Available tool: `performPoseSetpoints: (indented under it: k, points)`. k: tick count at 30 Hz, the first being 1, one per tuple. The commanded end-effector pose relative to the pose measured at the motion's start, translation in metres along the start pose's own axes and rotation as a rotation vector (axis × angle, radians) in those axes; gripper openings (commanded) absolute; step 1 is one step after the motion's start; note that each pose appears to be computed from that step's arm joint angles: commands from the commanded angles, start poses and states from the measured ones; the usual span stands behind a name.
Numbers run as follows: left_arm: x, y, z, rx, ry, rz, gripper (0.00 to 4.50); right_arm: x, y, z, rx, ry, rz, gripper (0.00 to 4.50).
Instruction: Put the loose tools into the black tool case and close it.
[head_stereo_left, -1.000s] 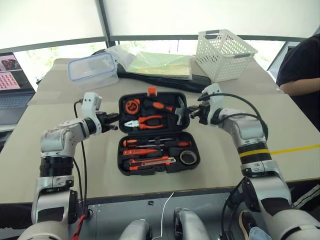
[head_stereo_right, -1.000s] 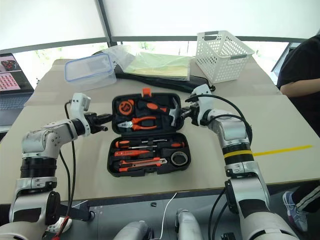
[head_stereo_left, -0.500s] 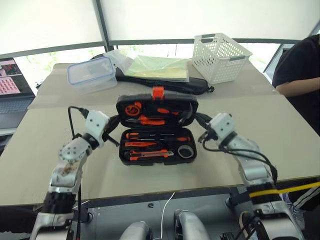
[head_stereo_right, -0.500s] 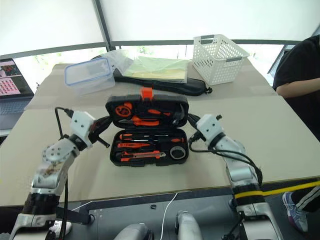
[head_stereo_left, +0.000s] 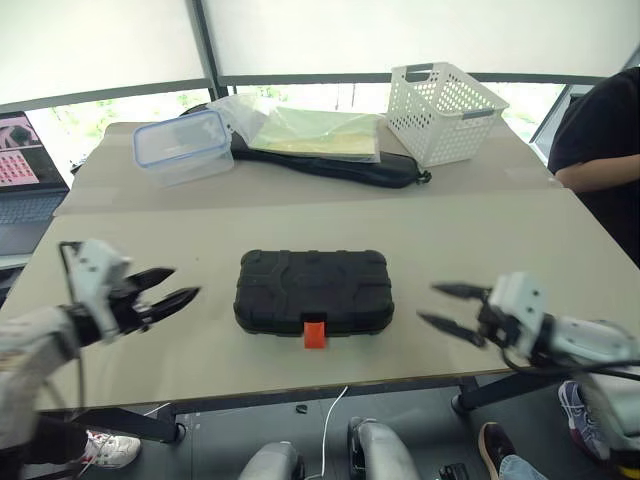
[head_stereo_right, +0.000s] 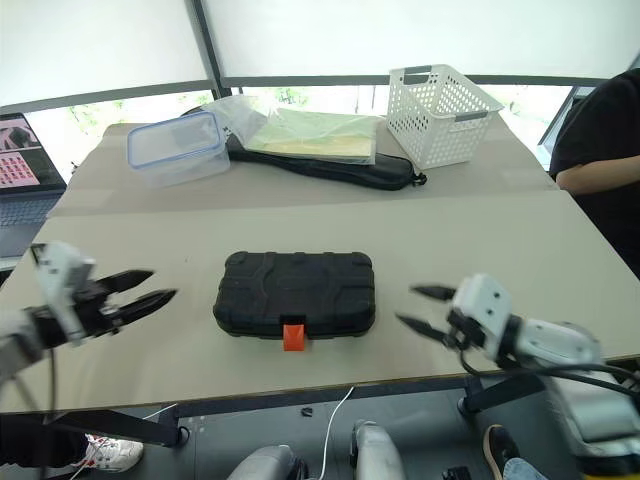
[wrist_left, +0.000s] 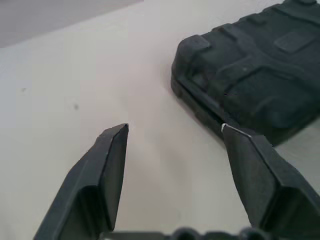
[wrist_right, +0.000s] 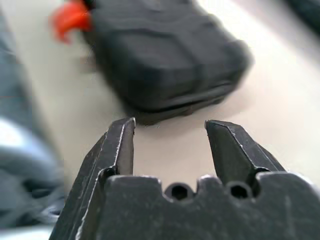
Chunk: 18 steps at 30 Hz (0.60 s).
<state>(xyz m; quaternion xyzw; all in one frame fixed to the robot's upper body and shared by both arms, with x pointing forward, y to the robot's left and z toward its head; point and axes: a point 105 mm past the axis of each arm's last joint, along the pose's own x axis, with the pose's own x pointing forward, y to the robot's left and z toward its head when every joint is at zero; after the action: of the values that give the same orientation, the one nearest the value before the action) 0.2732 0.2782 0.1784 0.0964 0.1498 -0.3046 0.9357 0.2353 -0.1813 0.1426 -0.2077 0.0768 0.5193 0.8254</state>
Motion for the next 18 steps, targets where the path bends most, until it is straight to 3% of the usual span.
performPoseSetpoints:
  k: [1, 5, 7, 10, 18]
  points:
    - [0.028, 0.030, 0.001, 0.119, 0.034, 0.029, 2.95, 0.011, 0.017, 0.006, 0.009, 0.000, 0.134, 1.87]
    - [0.079, 0.040, 0.017, 0.262, 0.023, -0.012, 1.90, 0.029, 0.027, 0.002, -0.018, 0.019, 0.225, 0.76]
    - [0.113, 0.033, 0.029, 0.347, 0.017, -0.057, 1.12, 0.041, 0.032, -0.003, -0.063, 0.043, 0.283, 0.05]
    - [0.150, 0.018, 0.033, 0.437, 0.015, -0.129, 0.04, 0.057, 0.027, -0.005, -0.076, 0.048, 0.293, 0.00]
    - [0.180, -0.020, 0.021, 0.569, 0.061, -0.358, 0.04, 0.081, 0.002, -0.009, -0.130, 0.081, 0.215, 0.00]
